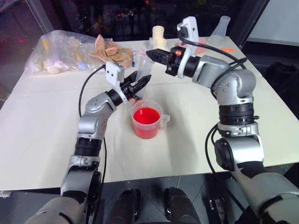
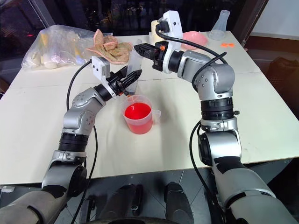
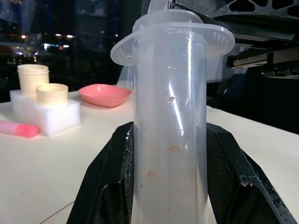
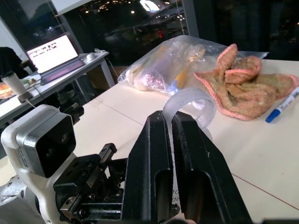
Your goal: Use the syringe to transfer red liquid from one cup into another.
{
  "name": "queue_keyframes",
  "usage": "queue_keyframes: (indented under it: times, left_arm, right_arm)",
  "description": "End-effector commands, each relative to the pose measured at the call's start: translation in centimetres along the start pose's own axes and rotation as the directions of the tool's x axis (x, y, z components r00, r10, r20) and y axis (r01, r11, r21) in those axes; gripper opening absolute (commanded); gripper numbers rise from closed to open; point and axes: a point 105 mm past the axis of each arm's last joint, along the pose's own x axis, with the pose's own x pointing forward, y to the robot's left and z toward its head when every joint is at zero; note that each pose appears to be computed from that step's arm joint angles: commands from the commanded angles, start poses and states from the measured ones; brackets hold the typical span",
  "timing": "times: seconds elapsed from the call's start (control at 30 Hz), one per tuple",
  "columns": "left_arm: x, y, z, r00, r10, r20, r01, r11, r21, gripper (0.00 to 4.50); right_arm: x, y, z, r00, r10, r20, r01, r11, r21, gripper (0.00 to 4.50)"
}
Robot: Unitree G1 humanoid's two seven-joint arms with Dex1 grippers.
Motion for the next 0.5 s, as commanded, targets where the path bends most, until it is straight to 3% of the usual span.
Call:
queue_keyframes:
  times: [0.03, 0.5]
  left_arm:
    - [0.7, -0.5, 6.7, 0.972, -0.045, 0.233, 0.011, 0.990, 0.144, 1.52]
    - [1.6, 0.1, 5.5, 0.958, -0.021, 0.287, -0.016, 0.992, 0.126, 1.52]
  right_arm:
    - [0.1, -0.8, -2.8, 0.994, -0.042, -0.099, 0.048, 0.997, 0.055, 0.12]
    - [0.0, 1.9, 1.6, 0.997, 0.061, 0.042, -0.060, 0.998, -0.022, 0.12]
